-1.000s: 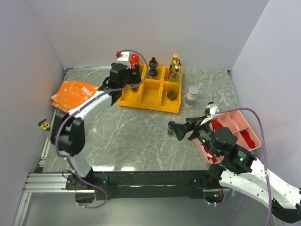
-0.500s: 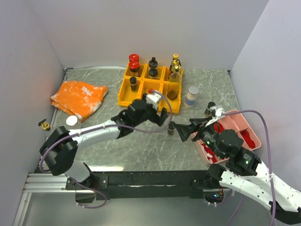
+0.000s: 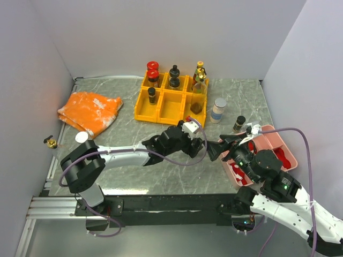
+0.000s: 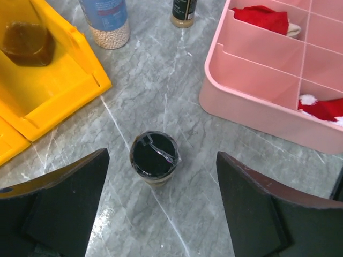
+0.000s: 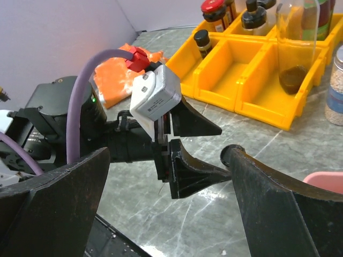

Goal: Organize the condiment bottles
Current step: Pick up the bottle from the center of the board, then place the bottle in the storage box.

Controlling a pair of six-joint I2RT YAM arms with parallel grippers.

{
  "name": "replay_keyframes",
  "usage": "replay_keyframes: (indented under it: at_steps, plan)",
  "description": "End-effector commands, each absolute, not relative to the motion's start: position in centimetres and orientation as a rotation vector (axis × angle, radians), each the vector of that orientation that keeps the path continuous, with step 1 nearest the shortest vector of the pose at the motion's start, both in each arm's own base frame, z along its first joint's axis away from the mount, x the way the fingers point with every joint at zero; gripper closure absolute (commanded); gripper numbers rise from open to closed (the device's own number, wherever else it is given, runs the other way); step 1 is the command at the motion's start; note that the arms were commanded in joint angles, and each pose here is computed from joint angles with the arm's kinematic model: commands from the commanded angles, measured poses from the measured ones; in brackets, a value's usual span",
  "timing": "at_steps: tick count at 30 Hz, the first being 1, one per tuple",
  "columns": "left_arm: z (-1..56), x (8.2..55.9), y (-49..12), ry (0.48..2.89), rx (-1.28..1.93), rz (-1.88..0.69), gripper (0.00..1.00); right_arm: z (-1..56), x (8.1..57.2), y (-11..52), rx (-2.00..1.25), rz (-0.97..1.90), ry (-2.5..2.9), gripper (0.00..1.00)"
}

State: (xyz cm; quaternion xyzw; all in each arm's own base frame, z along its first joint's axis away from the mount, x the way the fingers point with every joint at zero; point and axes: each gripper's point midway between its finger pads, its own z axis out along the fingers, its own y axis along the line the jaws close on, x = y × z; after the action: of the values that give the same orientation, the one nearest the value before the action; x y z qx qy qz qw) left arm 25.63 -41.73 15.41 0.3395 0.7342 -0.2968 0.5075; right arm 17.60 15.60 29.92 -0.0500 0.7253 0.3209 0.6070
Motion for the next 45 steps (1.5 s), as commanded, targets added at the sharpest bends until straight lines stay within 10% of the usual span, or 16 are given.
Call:
replay_keyframes:
  at_steps: [1,10,23,45]
  plan:
    - [16.6,26.7,-43.1,1.710,0.780,-0.715,0.16,32.4,17.3,15.0,-0.072,0.781,1.616,0.00]
    - [13.4,26.8,-44.0,1.750,0.815,-0.687,0.33,32.1,17.3,15.0,-0.072,0.781,1.619,0.00]
    - [17.4,27.0,-41.5,1.714,0.679,-0.664,0.99,32.0,17.3,15.1,-0.072,0.789,1.615,0.00]
    - [30.2,40.0,-21.6,1.625,0.040,-0.221,0.99,33.0,17.3,15.2,-0.100,0.784,1.590,0.00]
